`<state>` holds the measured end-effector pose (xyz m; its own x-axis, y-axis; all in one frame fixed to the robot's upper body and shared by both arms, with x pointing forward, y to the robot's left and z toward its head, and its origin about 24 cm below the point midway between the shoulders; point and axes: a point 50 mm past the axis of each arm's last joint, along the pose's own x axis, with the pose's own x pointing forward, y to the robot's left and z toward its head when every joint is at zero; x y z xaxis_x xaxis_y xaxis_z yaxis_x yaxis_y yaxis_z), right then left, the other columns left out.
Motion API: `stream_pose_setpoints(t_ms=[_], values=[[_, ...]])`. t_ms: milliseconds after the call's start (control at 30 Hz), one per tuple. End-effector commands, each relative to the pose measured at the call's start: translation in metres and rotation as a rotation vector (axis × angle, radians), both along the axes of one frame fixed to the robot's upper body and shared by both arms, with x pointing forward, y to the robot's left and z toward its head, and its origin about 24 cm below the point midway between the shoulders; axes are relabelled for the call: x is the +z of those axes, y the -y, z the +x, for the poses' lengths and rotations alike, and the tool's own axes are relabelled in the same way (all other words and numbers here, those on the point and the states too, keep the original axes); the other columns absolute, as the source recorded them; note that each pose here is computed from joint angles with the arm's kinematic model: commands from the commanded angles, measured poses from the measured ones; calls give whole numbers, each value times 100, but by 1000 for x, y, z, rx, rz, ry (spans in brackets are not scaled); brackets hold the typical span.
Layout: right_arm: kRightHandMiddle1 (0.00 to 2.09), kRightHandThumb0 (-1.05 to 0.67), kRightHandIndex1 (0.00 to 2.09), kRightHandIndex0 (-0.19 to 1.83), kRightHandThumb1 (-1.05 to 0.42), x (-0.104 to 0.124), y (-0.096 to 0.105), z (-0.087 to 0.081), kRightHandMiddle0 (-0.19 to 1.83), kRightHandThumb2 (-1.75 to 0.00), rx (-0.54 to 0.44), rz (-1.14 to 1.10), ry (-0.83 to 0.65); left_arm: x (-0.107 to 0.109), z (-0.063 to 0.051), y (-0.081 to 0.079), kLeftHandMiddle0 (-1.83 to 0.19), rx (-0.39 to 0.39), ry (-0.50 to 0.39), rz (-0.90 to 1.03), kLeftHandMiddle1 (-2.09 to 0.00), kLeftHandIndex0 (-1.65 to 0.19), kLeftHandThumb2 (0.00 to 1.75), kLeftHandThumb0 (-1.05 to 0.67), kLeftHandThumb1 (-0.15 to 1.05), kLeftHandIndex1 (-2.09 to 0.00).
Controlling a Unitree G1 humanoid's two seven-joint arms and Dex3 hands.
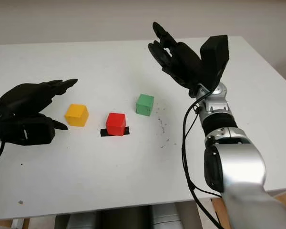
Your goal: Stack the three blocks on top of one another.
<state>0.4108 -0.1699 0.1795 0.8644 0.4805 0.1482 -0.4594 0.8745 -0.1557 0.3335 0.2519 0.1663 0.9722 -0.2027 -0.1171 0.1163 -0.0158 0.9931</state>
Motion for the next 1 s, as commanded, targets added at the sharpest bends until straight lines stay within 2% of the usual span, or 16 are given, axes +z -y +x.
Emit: stream_pose_setpoints(t_ms=[0, 133, 333, 700, 867, 967], values=[[6, -73, 5, -16, -105, 2, -1, 0, -12, -33, 2, -4, 6, 6, 6, 3, -14, -9, 19, 12, -6, -9, 5, -49, 80, -6], [6, -74, 5, -16, -105, 2, -2, 0, -13, -33, 4, -16, 4, 5, 13, 6, -14, -17, 3, 13, -6, -9, 6, -49, 81, -6], [6, -74, 5, -16, -105, 2, -1, 0, -13, -32, 2, -23, 10, 4, 17, 11, -15, -39, -53, -18, -5, -11, 6, -47, 82, -7], [6, -76, 5, -15, -105, 2, -2, 0, -10, -30, -15, -36, 15, 1, 13, 14, -15, -84, -215, -90, -5, -15, 5, -51, 82, -8], [6, -76, 6, -15, -105, 2, -2, 0, -10, -29, -13, -28, 17, -1, 12, 15, -14, -92, -238, -82, -5, -17, 5, -51, 82, -8], [6, -76, 6, -14, -105, 2, -2, 0, -9, -29, -17, -32, 18, -5, 12, 16, -18, -81, -223, -68, -7, -19, 5, -50, 82, -9]])
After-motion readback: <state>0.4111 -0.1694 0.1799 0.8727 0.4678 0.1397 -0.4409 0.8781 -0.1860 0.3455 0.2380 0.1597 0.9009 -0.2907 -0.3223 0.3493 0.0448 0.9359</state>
